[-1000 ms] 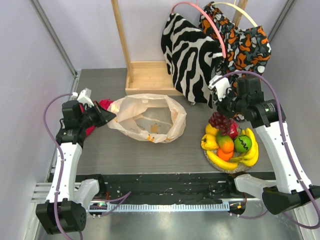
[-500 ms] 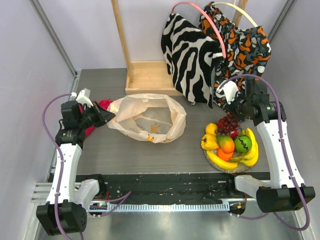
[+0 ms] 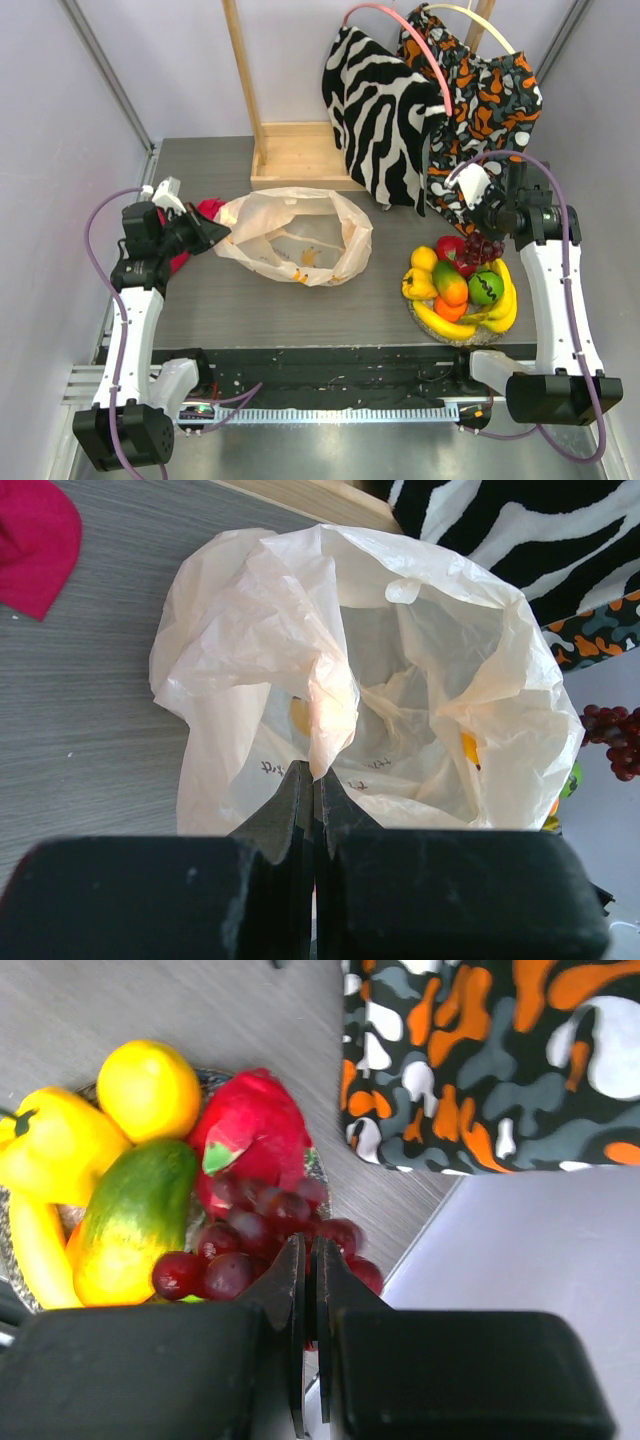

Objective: Take the fake fruits out of the plastic bag
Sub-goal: Place the fake fruit on the plate.

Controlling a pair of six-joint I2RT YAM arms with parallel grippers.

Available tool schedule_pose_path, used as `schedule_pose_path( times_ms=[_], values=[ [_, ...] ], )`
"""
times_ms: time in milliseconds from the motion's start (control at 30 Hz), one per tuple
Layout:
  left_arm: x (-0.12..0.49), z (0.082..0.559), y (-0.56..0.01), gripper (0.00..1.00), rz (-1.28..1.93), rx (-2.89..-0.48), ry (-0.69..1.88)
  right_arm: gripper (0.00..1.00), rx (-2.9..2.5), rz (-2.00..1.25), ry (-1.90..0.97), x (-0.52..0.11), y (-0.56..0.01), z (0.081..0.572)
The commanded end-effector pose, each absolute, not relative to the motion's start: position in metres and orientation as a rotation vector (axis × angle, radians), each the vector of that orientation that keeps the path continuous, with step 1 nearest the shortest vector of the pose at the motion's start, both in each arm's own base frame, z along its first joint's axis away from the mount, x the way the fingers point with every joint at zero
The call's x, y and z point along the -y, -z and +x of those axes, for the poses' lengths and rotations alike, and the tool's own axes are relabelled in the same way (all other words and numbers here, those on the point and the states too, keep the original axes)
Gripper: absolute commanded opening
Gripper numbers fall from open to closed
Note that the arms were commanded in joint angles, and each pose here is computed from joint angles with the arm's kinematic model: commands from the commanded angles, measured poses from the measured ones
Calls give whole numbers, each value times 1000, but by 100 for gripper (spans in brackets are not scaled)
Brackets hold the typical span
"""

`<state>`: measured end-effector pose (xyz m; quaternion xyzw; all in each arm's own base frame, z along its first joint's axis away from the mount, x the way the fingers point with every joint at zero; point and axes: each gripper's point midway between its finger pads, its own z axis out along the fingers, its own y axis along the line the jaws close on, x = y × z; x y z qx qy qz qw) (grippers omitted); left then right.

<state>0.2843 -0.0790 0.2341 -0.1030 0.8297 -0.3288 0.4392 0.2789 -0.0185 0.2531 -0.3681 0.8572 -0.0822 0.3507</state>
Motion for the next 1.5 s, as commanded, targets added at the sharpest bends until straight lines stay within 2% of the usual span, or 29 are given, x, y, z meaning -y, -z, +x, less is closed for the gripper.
schedule_pose_path(
  times_ms=[0, 233, 433, 633, 667, 733, 800, 833, 1067, 1200, 1233, 1300, 1467],
  values=[
    [80, 287, -249, 0, -221, -1995, 830, 1, -2175, -1099, 125, 4, -239, 258],
    [80, 284, -248, 0, -221, -1996, 827, 3, -2236, -1157, 95, 4, -198, 229],
    [80, 285, -250, 0, -218, -1993, 830, 11, -2246, -1140, 88, 4, -189, 227],
    [81, 284, -251, 0, -210, -1992, 837, 42, -2241, -1120, 89, 3, -193, 232],
    [82, 283, -252, 2, -205, -1992, 838, 48, -2239, -1119, 92, 4, -194, 233],
    [82, 282, -252, 5, -198, -1991, 843, 56, -2230, -1112, 101, 4, -199, 235],
    [84, 282, -253, 10, -191, -1989, 849, 59, -2215, -1103, 113, 4, -205, 238],
    [85, 280, -253, 18, -184, -1990, 857, 62, -2210, -1089, 113, 4, -207, 240],
    [87, 279, -258, 39, -162, -1980, 867, 68, -2185, -1011, 95, 0, -229, 257],
    [87, 278, -259, 46, -155, -1977, 867, 80, -2138, -938, 78, -5, -249, 269],
    [88, 278, -259, 49, -154, -1977, 869, 92, -2120, -923, 73, -7, -254, 271],
    [88, 278, -262, 53, -147, -1972, 870, 100, -2090, -875, 43, -13, -265, 273],
    [89, 278, -277, 80, -97, -1941, 856, 100, -2035, -679, -21, -20, -288, 291]
  ],
)
